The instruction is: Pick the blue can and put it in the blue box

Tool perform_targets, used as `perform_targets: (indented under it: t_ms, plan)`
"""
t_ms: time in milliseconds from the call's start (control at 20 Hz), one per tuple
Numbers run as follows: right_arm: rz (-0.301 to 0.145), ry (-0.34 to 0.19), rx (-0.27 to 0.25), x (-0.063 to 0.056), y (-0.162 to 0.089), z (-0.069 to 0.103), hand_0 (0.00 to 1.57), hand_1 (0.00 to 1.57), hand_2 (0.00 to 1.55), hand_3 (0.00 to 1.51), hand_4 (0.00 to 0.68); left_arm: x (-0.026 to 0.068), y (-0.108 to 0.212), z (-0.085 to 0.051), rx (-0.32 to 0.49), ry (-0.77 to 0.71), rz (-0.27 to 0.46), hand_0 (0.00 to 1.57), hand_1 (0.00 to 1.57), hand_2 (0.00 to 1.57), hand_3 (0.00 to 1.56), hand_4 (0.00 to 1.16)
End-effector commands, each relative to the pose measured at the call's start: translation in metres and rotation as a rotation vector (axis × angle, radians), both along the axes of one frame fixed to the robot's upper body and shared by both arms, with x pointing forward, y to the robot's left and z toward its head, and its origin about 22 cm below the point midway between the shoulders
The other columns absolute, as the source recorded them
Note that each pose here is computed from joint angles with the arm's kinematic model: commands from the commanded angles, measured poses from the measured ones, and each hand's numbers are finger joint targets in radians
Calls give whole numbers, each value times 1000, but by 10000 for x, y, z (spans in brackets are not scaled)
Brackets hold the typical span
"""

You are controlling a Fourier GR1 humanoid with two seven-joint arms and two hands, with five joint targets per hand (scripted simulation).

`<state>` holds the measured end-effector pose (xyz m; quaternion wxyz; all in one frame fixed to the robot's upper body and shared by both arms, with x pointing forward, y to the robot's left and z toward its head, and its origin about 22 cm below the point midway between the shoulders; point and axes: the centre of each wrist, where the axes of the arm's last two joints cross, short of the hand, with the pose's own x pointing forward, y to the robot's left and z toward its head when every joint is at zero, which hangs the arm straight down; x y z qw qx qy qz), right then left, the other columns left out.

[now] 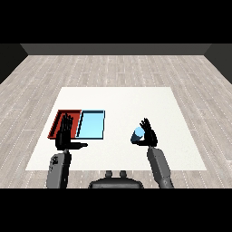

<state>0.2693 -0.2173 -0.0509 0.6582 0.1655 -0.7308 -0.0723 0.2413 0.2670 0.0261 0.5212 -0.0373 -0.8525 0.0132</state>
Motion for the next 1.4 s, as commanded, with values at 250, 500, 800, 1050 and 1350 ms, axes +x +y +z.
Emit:
perform_targets:
  t_ms: [250,500,800,1050,1350]
  plan:
    - [12,34,-16,254,190,-127,0,0,0,0,0,-95,-67,159,-14,-24,-1,0,0,0,0,0]
    - [28,54,-7,223,-76,-36,0,0,0,0,0,163,39,170,3,-8,12,0,0,0,0,0]
    - [-162,55,-134,297,112,-58,1089,1089,1299,1251,414,-4,-23,65,-16,19,19,0,0,0,0,0]
    - [-199,90,-259,220,199,-172,1491,1491,1481,1438,634,-28,117,-30,3,-5,17,0,0,0,0,0]
    - [-192,97,-279,321,429,-87,1497,1497,1484,1443,616,102,201,193,13,3,10,0,0,0,0,0]
